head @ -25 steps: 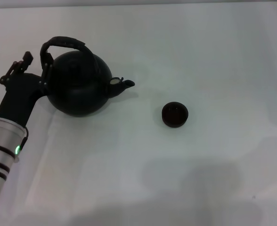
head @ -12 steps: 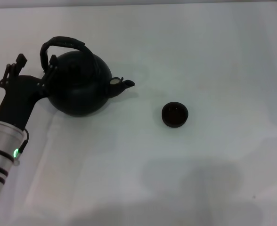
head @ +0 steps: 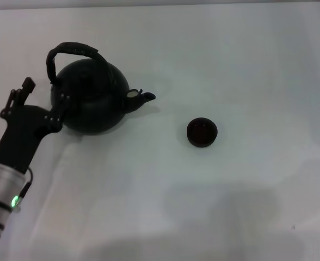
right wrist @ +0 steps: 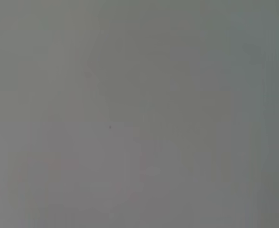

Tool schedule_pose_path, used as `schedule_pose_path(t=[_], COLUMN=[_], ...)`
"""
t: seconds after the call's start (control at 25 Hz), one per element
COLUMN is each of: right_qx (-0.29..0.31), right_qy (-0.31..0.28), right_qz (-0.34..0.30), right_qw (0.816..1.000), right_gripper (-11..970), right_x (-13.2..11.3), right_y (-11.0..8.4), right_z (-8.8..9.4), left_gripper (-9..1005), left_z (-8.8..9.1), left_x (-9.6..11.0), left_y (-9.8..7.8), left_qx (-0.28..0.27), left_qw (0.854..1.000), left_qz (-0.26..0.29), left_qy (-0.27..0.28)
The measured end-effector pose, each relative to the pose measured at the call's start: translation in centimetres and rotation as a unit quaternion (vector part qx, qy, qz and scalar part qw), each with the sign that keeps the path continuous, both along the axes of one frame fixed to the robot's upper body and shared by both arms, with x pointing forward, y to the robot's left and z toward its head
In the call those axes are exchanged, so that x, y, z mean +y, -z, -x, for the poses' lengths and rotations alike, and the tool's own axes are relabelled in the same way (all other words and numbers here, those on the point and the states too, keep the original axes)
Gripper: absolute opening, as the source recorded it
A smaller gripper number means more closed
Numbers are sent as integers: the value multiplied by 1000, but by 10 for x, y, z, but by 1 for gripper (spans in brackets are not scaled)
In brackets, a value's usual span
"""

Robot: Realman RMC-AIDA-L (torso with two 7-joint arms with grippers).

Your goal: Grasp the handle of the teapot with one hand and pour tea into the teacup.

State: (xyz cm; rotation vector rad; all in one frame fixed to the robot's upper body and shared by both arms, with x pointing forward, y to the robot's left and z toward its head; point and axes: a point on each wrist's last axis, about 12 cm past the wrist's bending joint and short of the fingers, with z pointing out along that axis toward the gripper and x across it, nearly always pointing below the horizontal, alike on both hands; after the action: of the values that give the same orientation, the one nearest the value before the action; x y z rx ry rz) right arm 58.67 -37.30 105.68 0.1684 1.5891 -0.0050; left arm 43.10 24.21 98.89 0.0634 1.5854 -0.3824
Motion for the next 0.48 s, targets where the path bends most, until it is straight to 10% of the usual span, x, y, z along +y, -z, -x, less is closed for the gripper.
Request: schedule_pose_path(t=[0.48], right_qx=[34], right_qy=[-58], right_qz=[10], right_qw=[998], right_gripper=[872], right_x=[24], right_y=[17], right_z=[8], left_gripper=[833], left_z=[35], left_x=[49], left_y=[0], left_qx=[-24], left_qw=[989], left_qz=[31], left_qy=[-143])
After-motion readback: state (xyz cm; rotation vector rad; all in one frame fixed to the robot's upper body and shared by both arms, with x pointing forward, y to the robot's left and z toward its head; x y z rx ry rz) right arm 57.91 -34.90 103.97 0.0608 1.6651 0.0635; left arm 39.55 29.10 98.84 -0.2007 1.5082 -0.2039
